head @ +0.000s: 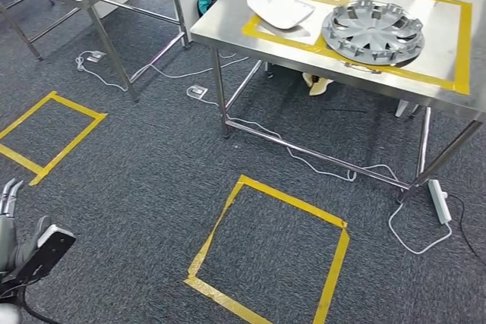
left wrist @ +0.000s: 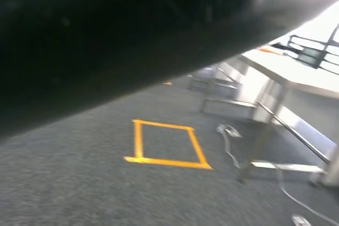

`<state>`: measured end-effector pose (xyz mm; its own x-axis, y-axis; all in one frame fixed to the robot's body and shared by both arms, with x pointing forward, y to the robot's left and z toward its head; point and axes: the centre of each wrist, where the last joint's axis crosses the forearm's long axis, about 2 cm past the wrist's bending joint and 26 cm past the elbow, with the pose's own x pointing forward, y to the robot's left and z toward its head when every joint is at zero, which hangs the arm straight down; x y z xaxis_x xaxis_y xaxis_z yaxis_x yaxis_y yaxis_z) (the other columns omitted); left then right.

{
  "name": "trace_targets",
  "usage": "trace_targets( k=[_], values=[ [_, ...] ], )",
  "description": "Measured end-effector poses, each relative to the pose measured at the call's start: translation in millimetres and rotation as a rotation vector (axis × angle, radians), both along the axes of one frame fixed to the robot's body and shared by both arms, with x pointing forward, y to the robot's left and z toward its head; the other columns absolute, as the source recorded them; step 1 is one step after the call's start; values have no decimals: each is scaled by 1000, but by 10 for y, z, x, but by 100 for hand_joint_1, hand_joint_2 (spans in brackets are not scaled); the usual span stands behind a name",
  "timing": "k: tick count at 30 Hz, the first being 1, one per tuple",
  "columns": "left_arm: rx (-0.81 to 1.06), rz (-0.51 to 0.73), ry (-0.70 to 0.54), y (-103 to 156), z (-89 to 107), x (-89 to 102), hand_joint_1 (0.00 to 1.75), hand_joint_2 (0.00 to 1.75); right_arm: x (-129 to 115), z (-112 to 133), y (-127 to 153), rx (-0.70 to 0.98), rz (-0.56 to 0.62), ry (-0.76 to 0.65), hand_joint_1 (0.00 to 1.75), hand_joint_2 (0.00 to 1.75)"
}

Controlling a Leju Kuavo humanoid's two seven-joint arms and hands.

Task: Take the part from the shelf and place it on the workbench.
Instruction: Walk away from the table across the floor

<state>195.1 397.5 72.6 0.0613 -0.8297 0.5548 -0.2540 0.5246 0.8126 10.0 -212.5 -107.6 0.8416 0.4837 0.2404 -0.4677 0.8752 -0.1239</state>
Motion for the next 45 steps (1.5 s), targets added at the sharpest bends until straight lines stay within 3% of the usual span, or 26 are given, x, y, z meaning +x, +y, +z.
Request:
trace_targets(
  k=[11, 22, 36, 45],
  values=[
    [-69, 201, 85, 456, -271, -496, 0, 0, -40, -3, -52, 0, -17, 8, 0, 0],
    [-170, 391, 197, 589, -589, -961, 0, 0, -29, 2, -75, -9, -36, -5, 0, 0],
    [-378, 628, 336, 547, -1101, -1495, 0, 0, 76, 11, -66, -17, -63, -59, 0, 0],
    [-471, 680, 398, 415, -1277, -1569, 0, 0, 42, 10, -49, -25, -72, -65, 0, 0]
  ],
)
